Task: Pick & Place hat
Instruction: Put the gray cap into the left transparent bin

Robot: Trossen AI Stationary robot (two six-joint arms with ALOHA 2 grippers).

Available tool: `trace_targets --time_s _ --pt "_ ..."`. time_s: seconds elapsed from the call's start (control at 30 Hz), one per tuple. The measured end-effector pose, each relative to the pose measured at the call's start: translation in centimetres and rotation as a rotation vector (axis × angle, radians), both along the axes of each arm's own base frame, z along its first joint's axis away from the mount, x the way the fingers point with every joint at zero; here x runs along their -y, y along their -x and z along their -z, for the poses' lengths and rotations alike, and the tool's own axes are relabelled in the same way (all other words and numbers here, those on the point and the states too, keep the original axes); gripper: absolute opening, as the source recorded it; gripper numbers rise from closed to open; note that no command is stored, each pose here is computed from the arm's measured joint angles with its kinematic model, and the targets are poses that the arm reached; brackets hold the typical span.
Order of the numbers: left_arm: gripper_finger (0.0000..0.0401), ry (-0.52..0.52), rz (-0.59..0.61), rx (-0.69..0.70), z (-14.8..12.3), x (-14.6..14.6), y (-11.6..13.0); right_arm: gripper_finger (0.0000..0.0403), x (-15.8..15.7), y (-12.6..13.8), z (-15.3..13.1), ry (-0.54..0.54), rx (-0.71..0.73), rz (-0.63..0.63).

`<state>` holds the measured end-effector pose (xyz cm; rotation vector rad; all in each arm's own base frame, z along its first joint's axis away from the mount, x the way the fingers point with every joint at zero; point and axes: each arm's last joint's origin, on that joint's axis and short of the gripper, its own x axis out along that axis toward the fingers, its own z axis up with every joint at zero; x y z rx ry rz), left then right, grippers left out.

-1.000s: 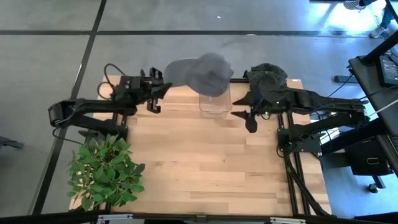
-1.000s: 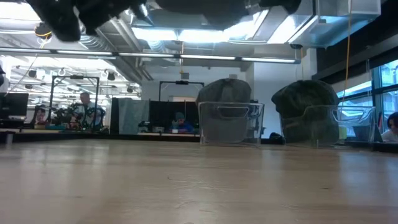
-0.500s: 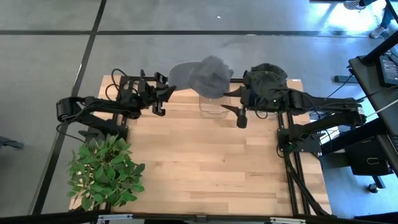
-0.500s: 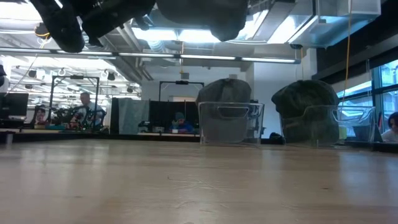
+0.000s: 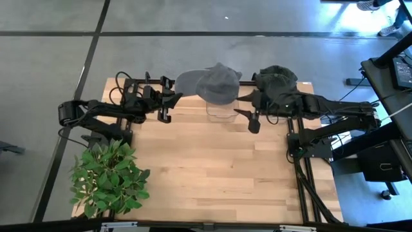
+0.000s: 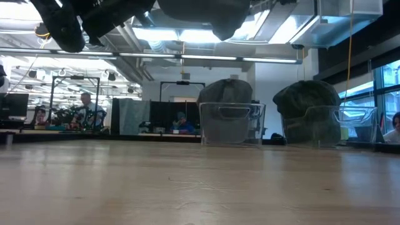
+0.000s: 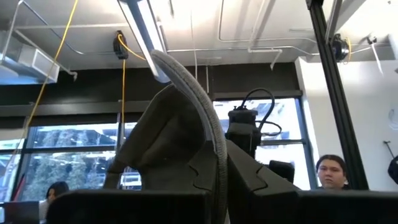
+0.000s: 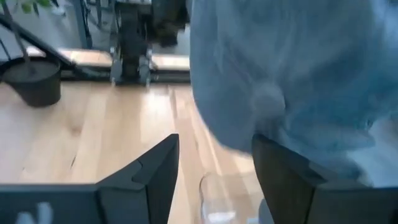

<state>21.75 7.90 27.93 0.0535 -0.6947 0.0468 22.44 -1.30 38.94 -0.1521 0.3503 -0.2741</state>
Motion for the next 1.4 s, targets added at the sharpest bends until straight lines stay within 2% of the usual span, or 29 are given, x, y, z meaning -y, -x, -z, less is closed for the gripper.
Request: trace_targets --time_s 0.1,0.2,0.33,0.57,0.83,0.97,1.17,1.27,1.4 --pt "0.0009 -0.003 0.002 0.0 0.0 0.0 0.0 0.0212 0.0 0.2 0.3 -0.042 -0.022 0.039" --pt "0.0009 -0.006 -0.002 0.0 0.0 0.0 0.0 0.023 0.3 0.2 0.4 -0.037 -0.018 0.117" --pt "0.001 -0.012 -0.006 -0.001 0.0 0.0 0.0 0.0263 0.5 0.2 0.0 -0.046 0.044 0.226" --pt "0.001 -0.014 -0.008 0.0 0.0 0.0 0.0 0.0291 0.2 -0.1 -0.2 -0.011 0.051 0.179" --pt "0.001 -0.014 -0.008 -0.001 0.0 0.0 0.0 0.0291 0.2 -0.5 -1.0 0.005 0.136 0.173" --pt "0.001 -0.013 -0.009 0.0 0.0 0.0 0.0 0.0291 0.1 -0.7 -1.3 -0.036 0.18 0.11" --pt "0.001 -0.011 -0.011 0.0 0.0 0.0 0.0 0.029 0.1 -1.8 -0.8 -0.039 0.177 0.105" --pt "0.0011 -0.011 -0.011 0.0 0.0 0.0 0.0 0.0274 0.1 -2.2 -0.7 -0.039 0.183 0.105" --pt "0.0011 -0.011 -0.011 0.0 0.0 0.0 0.0 0.0227 0.1 -2.4 -0.7 -0.019 0.185 0.1"
